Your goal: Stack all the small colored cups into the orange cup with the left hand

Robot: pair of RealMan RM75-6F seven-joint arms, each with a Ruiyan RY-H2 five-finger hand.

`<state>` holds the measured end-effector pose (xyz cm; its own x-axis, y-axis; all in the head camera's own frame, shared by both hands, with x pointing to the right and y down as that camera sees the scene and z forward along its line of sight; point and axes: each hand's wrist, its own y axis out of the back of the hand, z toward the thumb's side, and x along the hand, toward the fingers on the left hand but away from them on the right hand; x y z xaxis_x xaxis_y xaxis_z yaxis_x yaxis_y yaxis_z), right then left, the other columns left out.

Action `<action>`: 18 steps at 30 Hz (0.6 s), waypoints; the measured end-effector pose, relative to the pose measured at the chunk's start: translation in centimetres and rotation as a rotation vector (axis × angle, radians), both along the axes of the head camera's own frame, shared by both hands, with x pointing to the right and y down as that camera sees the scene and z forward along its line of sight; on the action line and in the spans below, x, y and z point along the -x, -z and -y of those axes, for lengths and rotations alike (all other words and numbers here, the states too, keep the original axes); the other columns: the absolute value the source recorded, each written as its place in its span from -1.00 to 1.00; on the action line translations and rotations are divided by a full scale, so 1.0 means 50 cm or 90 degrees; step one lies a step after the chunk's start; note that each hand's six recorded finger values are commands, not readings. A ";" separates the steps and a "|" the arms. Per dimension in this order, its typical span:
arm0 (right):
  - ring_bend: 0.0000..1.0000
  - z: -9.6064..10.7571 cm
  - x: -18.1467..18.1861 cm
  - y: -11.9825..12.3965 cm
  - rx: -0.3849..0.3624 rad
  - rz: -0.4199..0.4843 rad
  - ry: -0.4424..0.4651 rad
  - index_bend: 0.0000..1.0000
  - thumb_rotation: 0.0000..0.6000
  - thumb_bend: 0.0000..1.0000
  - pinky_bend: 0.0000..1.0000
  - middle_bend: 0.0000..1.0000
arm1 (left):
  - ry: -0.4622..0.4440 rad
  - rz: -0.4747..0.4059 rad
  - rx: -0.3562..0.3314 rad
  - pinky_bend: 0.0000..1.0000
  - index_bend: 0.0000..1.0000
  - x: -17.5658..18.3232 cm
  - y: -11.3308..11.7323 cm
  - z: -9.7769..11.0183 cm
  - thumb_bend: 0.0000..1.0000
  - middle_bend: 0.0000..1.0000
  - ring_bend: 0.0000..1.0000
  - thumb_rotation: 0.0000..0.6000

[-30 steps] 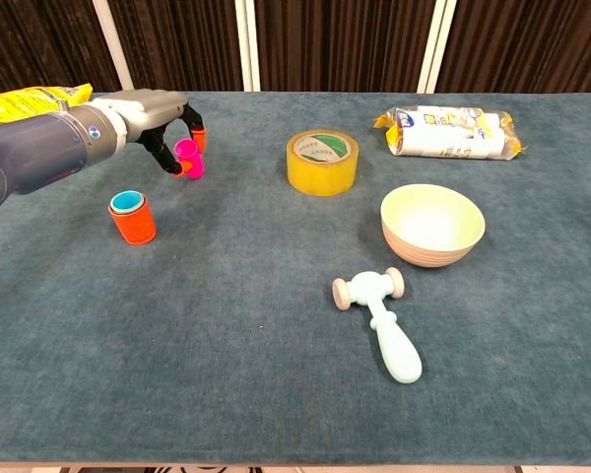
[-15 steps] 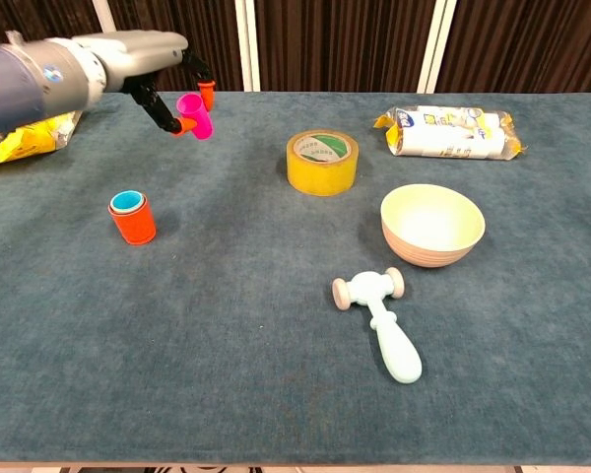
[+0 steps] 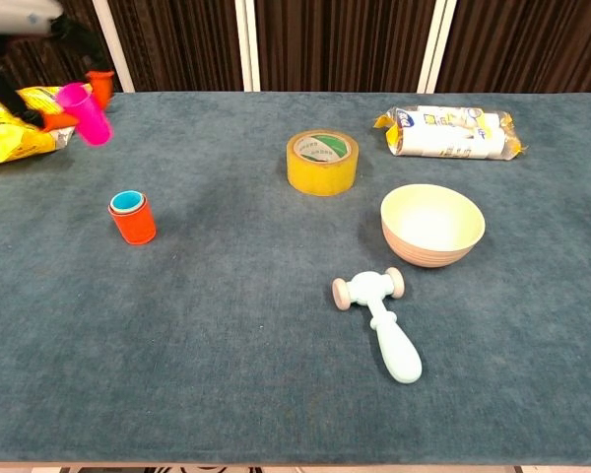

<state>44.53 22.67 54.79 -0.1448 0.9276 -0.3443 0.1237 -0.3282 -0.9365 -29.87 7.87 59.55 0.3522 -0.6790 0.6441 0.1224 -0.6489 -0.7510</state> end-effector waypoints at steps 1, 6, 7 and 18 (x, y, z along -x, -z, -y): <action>-0.74 0.000 0.001 -0.001 0.001 0.000 0.001 -0.83 1.00 -0.35 -0.83 -0.84 | 0.001 0.006 0.005 -1.00 -0.09 0.009 -0.002 -0.006 -0.24 -0.47 -1.00 1.00; -0.73 -0.001 0.002 -0.001 0.001 0.000 0.002 -0.83 1.00 -0.35 -0.83 -0.84 | 0.006 0.016 0.026 -1.00 -0.09 0.031 -0.022 -0.021 -0.24 -0.47 -1.00 1.00; -0.73 -0.001 0.002 -0.001 0.001 0.000 0.002 -0.83 1.00 -0.35 -0.83 -0.84 | 0.005 0.015 0.028 -1.00 -0.09 0.031 -0.027 -0.022 -0.24 -0.47 -1.00 1.00; -0.74 0.000 -0.002 -0.001 0.001 -0.002 -0.002 -0.83 1.00 -0.35 -0.83 -0.84 | -0.010 -0.026 0.028 -1.00 -0.12 -0.003 -0.089 -0.032 -0.24 -0.47 -1.00 1.00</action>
